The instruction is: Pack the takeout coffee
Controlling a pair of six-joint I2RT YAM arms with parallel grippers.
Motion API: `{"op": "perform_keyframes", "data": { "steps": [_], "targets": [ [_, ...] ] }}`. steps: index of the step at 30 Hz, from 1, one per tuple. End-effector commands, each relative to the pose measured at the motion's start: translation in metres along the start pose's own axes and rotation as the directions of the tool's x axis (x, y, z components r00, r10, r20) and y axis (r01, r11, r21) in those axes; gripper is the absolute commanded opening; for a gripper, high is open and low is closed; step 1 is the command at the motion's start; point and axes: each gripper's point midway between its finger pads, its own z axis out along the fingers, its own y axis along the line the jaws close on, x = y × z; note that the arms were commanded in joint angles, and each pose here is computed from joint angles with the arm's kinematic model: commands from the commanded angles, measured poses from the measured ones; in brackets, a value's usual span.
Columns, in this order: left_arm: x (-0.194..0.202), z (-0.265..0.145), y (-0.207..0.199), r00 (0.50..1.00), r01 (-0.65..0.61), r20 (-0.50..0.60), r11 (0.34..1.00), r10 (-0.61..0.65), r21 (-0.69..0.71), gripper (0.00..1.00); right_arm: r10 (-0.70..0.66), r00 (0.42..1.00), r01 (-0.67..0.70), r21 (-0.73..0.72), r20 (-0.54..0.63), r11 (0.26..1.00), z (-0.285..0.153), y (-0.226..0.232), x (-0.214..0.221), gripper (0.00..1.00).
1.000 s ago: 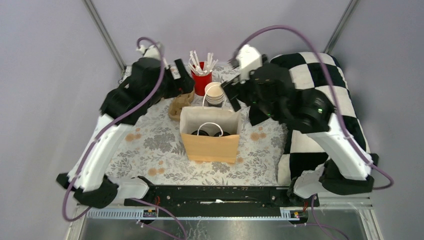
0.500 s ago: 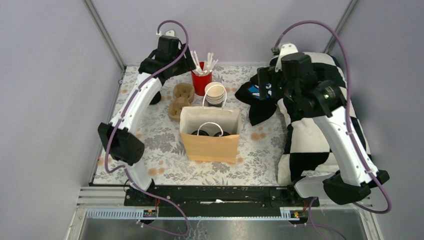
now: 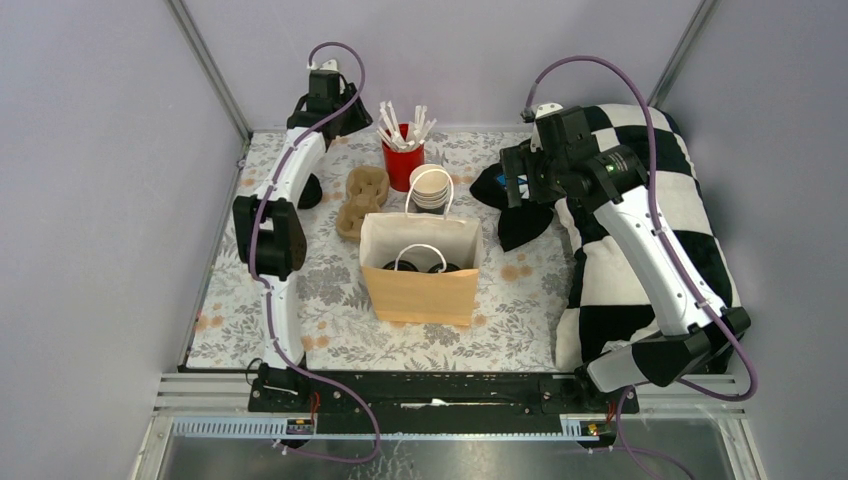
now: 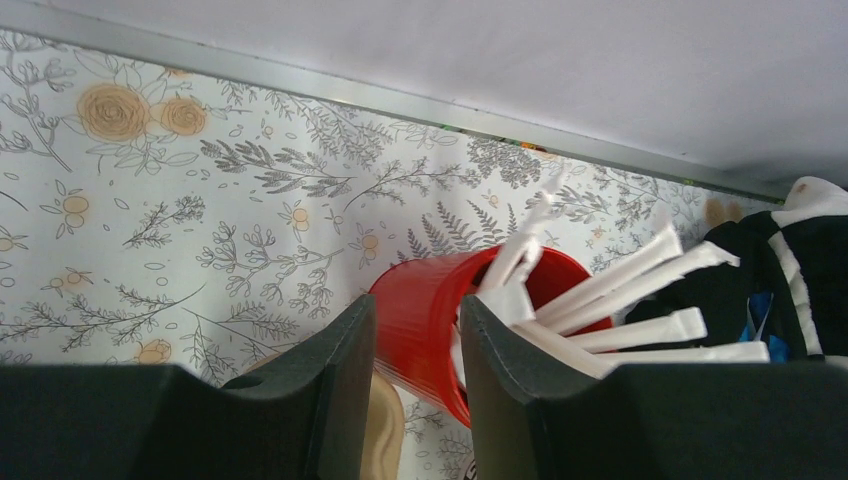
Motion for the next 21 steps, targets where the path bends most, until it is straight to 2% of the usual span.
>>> {"op": "perform_keyframes", "data": {
  "steps": [1,6,9,12,19,21],
  "targets": [
    [-0.029,-0.021,-0.037,0.994,-0.048,0.105,0.988,0.033,0.146,0.46,-0.02,0.999,0.02,0.009,0.027,1.0,-0.001,-0.005,-0.013,1.0],
    [-0.013,-0.018,-0.04,0.997,-0.063,0.06,0.98,0.052,0.191,0.54,-0.028,1.0,0.028,0.014,0.011,1.0,0.004,-0.006,-0.008,1.0],
    [-0.012,-0.015,-0.043,0.998,-0.044,0.061,0.977,0.032,0.206,0.55,-0.032,0.999,0.031,0.018,0.007,0.999,0.005,-0.007,-0.008,1.0],
    [-0.017,-0.018,-0.045,0.997,-0.042,0.076,0.977,0.027,0.211,0.62,-0.035,0.999,0.035,0.023,0.003,0.999,0.007,-0.008,-0.007,1.0],
    [-0.024,-0.036,-0.047,0.995,-0.044,0.093,0.981,0.026,0.191,0.63,-0.041,0.999,0.041,0.025,0.002,0.999,0.009,-0.009,-0.008,1.0],
    [-0.02,-0.04,-0.049,0.996,-0.043,0.081,0.982,0.029,0.185,0.59,-0.042,0.999,0.042,0.022,0.003,0.999,0.01,-0.008,-0.008,1.0]
  ]
}}
